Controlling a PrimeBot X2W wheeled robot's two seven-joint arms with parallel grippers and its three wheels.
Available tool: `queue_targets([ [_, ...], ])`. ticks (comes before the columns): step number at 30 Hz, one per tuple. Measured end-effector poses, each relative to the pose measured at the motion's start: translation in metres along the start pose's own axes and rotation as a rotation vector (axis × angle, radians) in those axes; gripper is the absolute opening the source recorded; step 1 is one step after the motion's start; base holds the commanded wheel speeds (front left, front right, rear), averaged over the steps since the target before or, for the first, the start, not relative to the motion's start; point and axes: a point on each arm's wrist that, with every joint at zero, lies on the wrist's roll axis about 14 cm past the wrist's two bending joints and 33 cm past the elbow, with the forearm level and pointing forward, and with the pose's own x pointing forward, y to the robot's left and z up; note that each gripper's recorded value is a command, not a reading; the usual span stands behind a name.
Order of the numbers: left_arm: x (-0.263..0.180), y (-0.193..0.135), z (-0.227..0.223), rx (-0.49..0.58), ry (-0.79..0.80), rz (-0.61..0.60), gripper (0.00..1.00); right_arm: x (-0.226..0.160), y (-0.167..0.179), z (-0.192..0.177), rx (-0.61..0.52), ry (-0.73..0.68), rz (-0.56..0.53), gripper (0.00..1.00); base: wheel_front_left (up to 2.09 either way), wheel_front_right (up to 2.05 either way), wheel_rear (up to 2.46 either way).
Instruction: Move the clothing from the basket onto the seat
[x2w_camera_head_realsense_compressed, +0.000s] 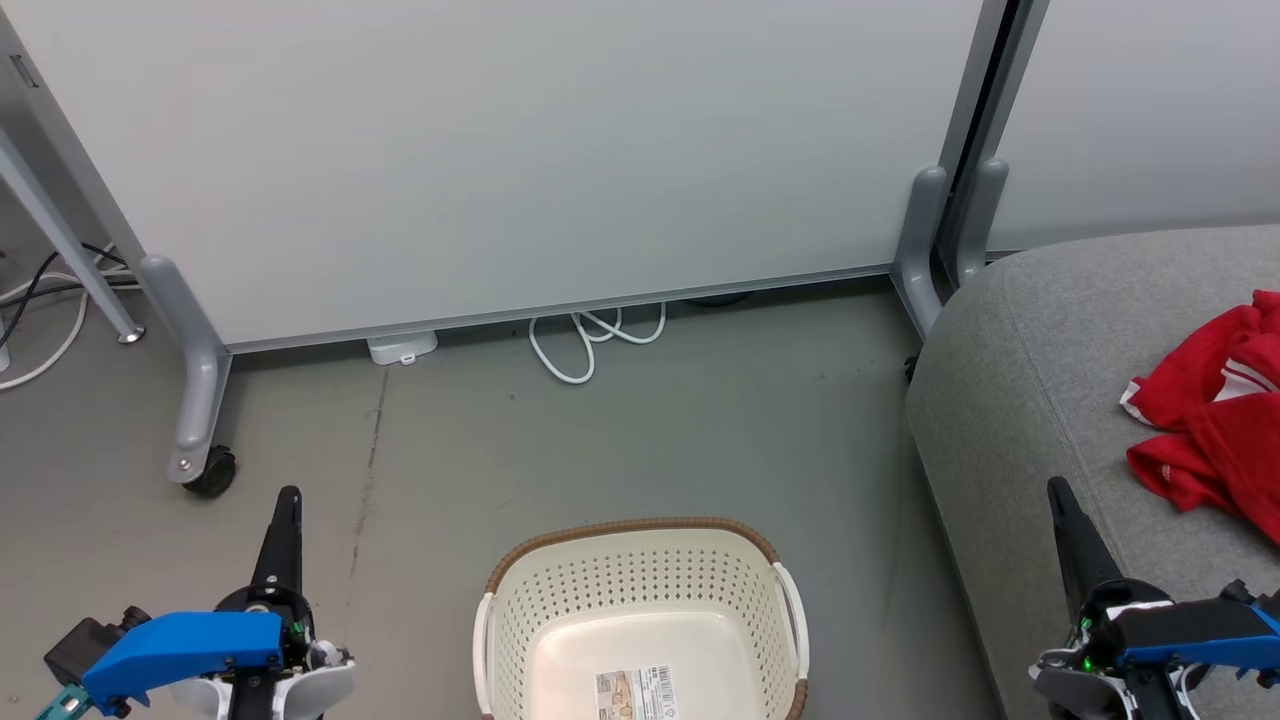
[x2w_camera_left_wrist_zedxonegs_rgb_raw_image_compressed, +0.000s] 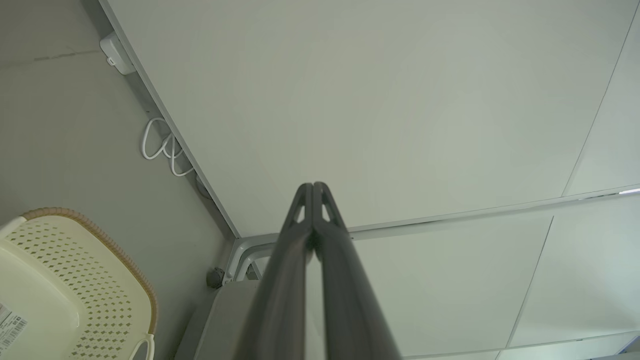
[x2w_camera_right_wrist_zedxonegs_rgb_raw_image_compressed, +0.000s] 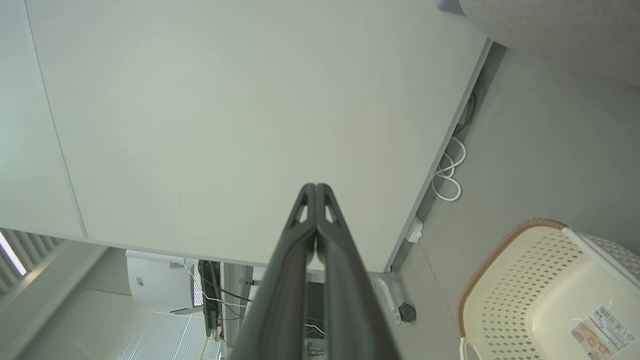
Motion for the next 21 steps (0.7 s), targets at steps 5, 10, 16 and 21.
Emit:
queue_targets([
  [5,0.001,-0.002,0.000,-0.034,0.003,-0.008,0.00,0.001,0.003,0.001,0.037,-0.002,0.009,0.00,0.00,0.00,0.00],
  [10,0.002,-0.004,0.000,-0.069,0.004,-0.016,0.00,0.002,0.003,0.002,0.074,-0.002,0.014,0.00,0.00,0.00,0.00],
  [16,0.004,-0.007,0.001,-0.107,0.005,-0.026,0.00,0.003,0.006,0.004,0.117,-0.006,0.023,0.00,0.00,0.00,0.00],
  [21,0.006,-0.011,0.002,-0.139,0.005,-0.040,0.00,0.003,0.007,0.005,0.148,-0.008,0.028,0.00,0.00,0.00,0.00],
])
